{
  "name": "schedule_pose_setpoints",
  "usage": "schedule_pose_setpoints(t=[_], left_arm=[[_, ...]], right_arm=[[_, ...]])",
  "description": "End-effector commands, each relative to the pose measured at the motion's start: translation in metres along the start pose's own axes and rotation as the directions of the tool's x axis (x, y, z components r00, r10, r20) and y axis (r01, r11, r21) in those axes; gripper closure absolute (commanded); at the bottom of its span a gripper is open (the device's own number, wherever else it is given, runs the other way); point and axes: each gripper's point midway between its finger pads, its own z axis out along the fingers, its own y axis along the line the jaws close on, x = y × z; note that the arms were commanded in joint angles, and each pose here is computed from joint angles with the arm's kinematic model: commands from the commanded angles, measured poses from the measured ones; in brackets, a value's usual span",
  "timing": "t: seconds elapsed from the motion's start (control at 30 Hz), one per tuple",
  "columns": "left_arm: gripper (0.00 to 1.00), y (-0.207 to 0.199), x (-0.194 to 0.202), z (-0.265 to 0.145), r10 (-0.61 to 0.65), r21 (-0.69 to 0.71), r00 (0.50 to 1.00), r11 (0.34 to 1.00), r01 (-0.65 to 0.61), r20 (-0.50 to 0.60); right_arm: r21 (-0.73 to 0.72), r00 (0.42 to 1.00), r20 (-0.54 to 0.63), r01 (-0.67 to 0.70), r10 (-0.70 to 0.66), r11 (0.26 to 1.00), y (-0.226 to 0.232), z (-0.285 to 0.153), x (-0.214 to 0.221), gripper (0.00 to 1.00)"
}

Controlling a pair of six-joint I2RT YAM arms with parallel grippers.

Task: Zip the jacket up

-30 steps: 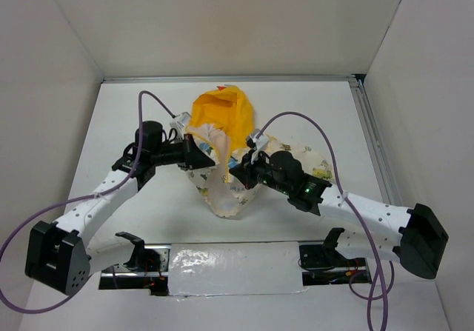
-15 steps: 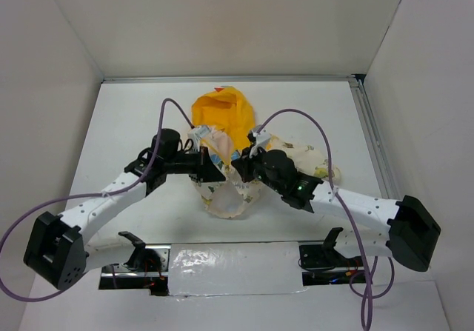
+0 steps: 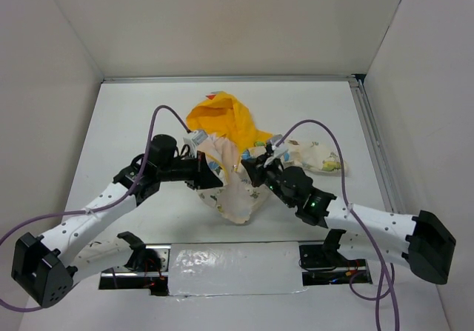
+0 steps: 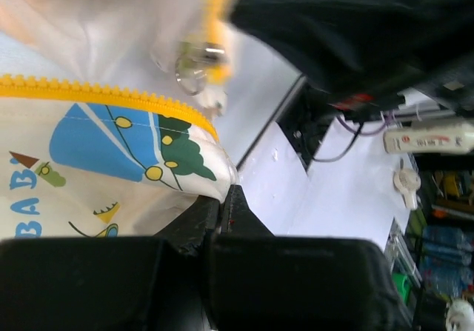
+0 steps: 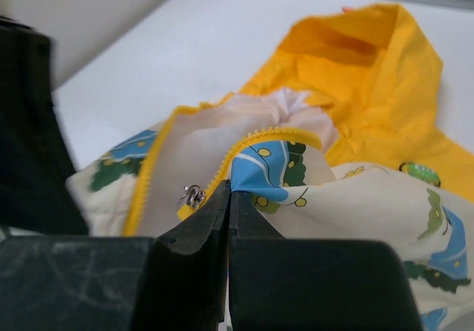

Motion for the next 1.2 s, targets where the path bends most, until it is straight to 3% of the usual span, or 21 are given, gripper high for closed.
schedule_pose_setpoints(t=[0.0, 0.13, 0.43, 0.73, 1.17], left_arm=[[1.0, -0.005, -0.045, -0.008, 0.043, -0.041, 0.993, 0.998, -0.038, 0.112], [1.0, -0.013, -0.075, -0.012, 0.07, -0.011, 0.984, 0.998, -0.07, 0.165], [1.0, -0.051, -0.129, -0.007, 0.172, 0.128, 0.959, 0.971, -0.204, 0.225], [1.0, -0.054, -0.121, 0.003, 0.219, 0.217, 0.957, 0.941, -0.258, 0.191], [1.0, -0.052, -0.092, -0.003, 0.286, 0.336, 0.94, 0.88, -0.335, 0.187]], right_arm=[[-0.124, 0.976, 0.216, 0.033, -0.005, 0.992, 0.019, -0.016, -0.066, 1.0], [-0.246, 0.966, 0.253, 0.116, -0.052, 0.962, 0.032, -0.037, -0.076, 1.0], [-0.256, 0.962, 0.253, 0.17, -0.104, 0.952, 0.025, -0.034, -0.091, 1.0], [-0.234, 0.954, 0.292, 0.147, -0.075, 0.961, 0.017, -0.031, -0.102, 1.0], [-0.308, 0.947, 0.322, 0.113, -0.008, 0.945, 0.023, -0.043, -0.111, 1.0]])
